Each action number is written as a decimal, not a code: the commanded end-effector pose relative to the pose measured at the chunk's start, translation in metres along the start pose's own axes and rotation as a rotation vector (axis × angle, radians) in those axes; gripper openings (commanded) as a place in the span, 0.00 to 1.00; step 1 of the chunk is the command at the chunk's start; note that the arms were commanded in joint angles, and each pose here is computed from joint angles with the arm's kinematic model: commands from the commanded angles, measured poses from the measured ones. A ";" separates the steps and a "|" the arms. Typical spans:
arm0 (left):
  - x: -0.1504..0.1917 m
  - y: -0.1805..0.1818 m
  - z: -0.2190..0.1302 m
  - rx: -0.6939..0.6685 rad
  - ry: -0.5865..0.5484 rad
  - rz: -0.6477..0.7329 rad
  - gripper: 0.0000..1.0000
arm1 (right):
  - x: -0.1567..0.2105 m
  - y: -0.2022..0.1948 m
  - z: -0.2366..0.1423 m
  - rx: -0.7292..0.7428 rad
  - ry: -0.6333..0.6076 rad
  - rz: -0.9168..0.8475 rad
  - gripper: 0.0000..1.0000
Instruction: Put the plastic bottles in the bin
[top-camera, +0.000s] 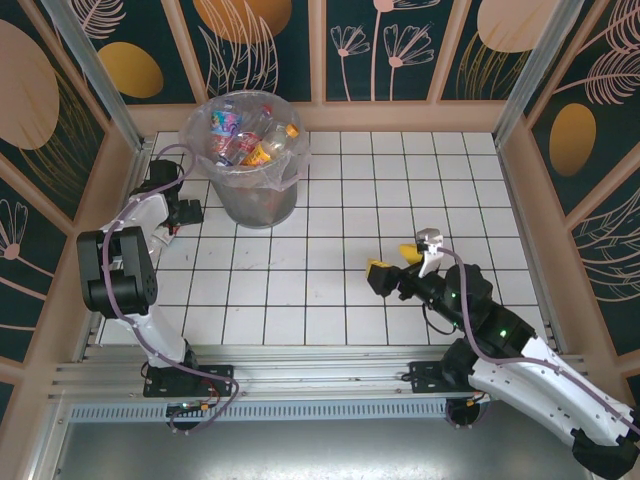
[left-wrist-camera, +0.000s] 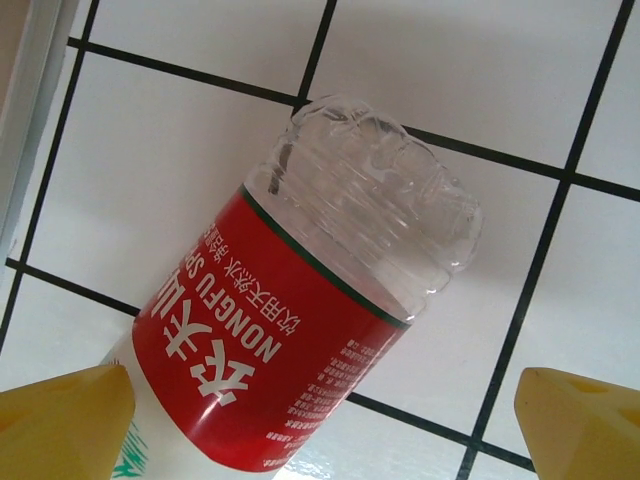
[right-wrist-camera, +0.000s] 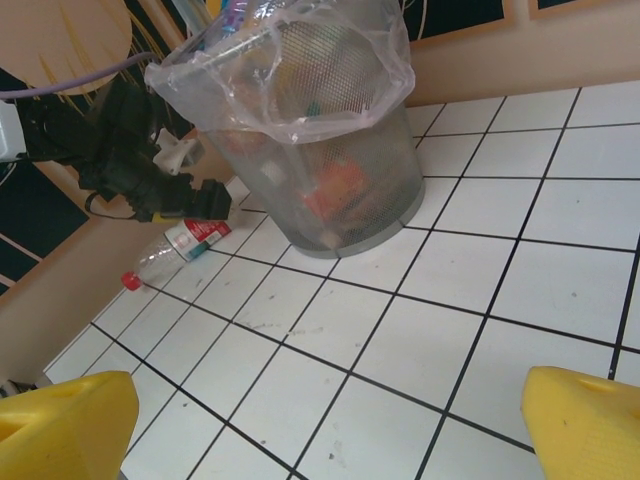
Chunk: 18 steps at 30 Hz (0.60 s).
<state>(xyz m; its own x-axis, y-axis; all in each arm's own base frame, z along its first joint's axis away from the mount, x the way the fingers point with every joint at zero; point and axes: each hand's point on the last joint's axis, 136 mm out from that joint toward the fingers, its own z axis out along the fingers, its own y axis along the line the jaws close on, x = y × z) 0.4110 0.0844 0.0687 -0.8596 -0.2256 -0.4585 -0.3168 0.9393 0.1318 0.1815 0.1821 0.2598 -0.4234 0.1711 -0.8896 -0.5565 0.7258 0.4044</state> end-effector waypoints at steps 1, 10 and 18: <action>0.020 0.008 0.014 -0.049 0.056 -0.003 0.97 | -0.002 -0.002 -0.001 0.012 -0.008 0.012 0.99; 0.035 0.015 0.014 -0.083 0.079 -0.043 0.94 | 0.001 0.000 0.006 -0.006 0.000 0.029 0.99; 0.054 0.015 0.009 -0.076 0.117 -0.106 0.88 | 0.009 0.001 0.015 -0.022 0.008 0.037 0.99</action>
<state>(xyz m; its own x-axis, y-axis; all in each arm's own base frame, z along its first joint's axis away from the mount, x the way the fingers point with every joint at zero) 0.3743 0.0901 0.0350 -0.8719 -0.3069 -0.3817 -0.3939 0.9025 0.1742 0.1861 0.1887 0.2414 -0.4587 0.1608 -0.8739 -0.5398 0.7308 0.4178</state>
